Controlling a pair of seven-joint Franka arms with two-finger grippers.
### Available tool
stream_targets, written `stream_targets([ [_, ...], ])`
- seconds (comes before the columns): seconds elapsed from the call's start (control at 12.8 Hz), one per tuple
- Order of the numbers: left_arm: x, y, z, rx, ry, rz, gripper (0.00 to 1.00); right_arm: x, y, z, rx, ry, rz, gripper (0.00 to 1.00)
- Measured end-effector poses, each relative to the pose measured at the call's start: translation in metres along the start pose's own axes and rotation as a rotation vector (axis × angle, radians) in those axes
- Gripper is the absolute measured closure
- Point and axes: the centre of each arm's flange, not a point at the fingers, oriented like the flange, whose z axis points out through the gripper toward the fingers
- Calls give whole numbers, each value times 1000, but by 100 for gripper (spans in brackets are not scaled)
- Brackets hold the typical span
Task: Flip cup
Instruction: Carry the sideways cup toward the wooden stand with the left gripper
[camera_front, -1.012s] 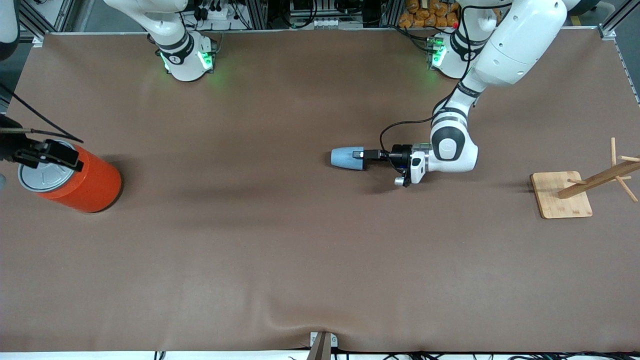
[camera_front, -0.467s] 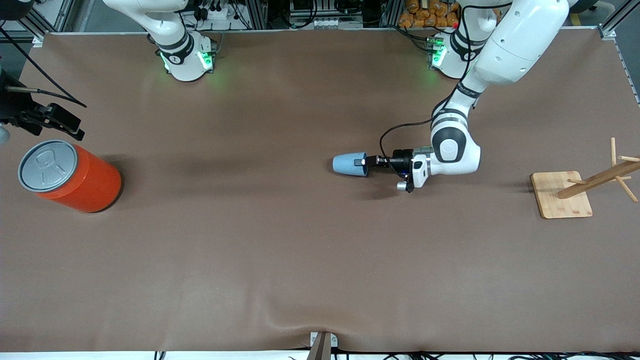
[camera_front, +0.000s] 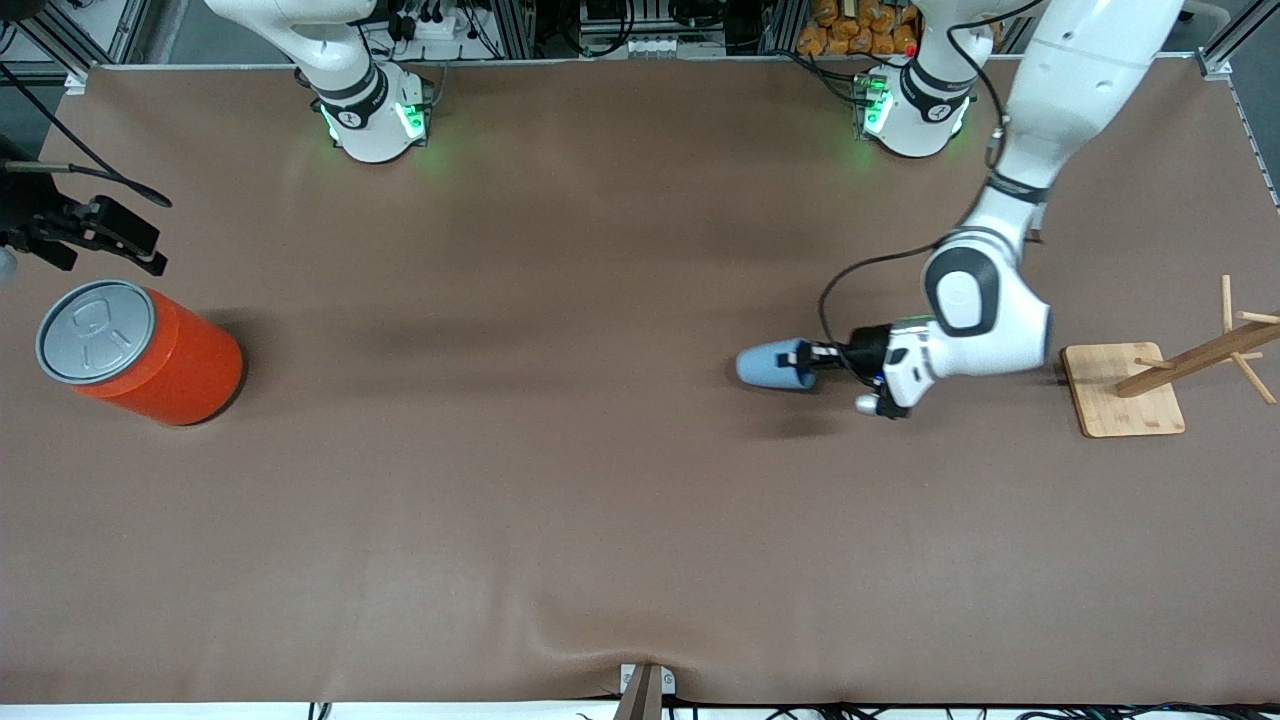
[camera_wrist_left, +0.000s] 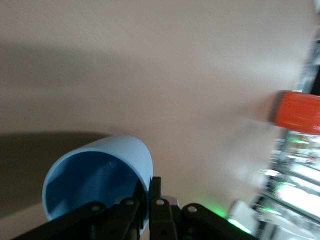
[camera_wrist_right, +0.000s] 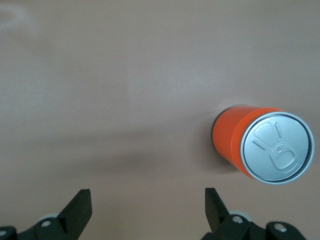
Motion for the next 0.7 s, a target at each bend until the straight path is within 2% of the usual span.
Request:
stream_targets([
  [0.16, 14, 6, -38, 141, 24, 21, 95, 6, 5, -2, 0, 3, -5, 0],
  [0.47, 20, 8, -78, 377, 51, 19, 95, 10, 8, -1, 0, -3, -2, 0],
  [0.7, 20, 11, -100, 494, 98, 3, 95, 9, 8, -1, -1, -17, -3, 0],
])
